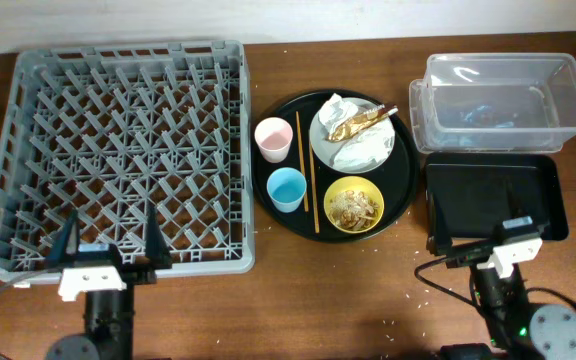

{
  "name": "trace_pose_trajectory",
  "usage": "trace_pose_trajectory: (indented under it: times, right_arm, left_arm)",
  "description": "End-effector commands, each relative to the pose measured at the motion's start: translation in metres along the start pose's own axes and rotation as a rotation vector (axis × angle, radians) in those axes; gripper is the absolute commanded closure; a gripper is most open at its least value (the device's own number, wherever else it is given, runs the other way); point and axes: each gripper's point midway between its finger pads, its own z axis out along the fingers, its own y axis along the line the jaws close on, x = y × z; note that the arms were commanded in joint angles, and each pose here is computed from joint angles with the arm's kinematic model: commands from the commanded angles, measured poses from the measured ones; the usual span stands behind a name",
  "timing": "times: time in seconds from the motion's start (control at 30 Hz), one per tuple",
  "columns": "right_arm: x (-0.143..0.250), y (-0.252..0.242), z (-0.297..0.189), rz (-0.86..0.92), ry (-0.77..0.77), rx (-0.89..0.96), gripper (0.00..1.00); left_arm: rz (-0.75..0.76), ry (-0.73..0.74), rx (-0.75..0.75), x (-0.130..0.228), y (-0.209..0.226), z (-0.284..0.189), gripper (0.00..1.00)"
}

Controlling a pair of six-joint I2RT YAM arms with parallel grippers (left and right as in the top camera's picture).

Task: Sort waste into correct bins and load items into the dishwasher rack
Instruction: 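Raise both arms from rest toward the table items, then grasp the tissue and gold wrapper on the white plate with right gripper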

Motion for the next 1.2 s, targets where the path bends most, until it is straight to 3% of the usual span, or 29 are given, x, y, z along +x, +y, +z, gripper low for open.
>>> trace_pose_trajectory:
  times: [0.0, 0.17, 0.33, 0.43, 0.67, 0.73, 0.87, 1.07, 1.17]
  right_arm:
    - [-0.031, 0.017, 0.024, 0.018, 0.085, -0.16, 0.01]
    - [-0.036, 0.012, 0.063, 0.095, 0.398, -0.212, 0.02]
    - [-0.032, 0.024, 0.091, 0.195, 0.658, -0.333, 0.02]
    - [-0.007, 0.028, 0.11, 0.265, 0.854, -0.377, 0.02]
    - [0.063, 0.063, 0.158, 0.461, 0.99, -0.567, 0.02]
    - [0.092, 0.059, 0.179, 0.55, 1.049, -0.46, 0.01]
    - [0.15, 0.056, 0.216, 0.611, 1.129, 0.008, 0.01]
    - [0.209, 0.094, 0.236, 0.542, 1.086, 0.378, 0.18]
    - [0.25, 0.103, 0.235, 0.563, 1.129, 0.448, 0.38]
  left_arm:
    - [0.011, 0.061, 0.018, -0.032, 0.0, 0.017, 0.0]
    - [0.006, 0.312, 0.035, -0.041, 0.0, 0.049, 0.0]
    - [-0.024, 0.644, 0.127, -0.028, -0.013, 0.087, 0.0]
    - [-0.032, 0.87, 0.13, -0.008, -0.012, 0.109, 0.0]
    - [-0.046, 1.128, 0.143, 0.078, -0.017, 0.144, 0.0]
    - [-0.069, 1.187, 0.174, 0.1, -0.023, 0.15, 0.0]
    - [-0.092, 1.237, 0.203, 0.118, -0.03, 0.151, 0.01]
    - [-0.108, 1.224, 0.226, 0.112, -0.034, 0.15, 0.01]
    - [-0.108, 1.223, 0.226, 0.112, -0.034, 0.15, 0.01]
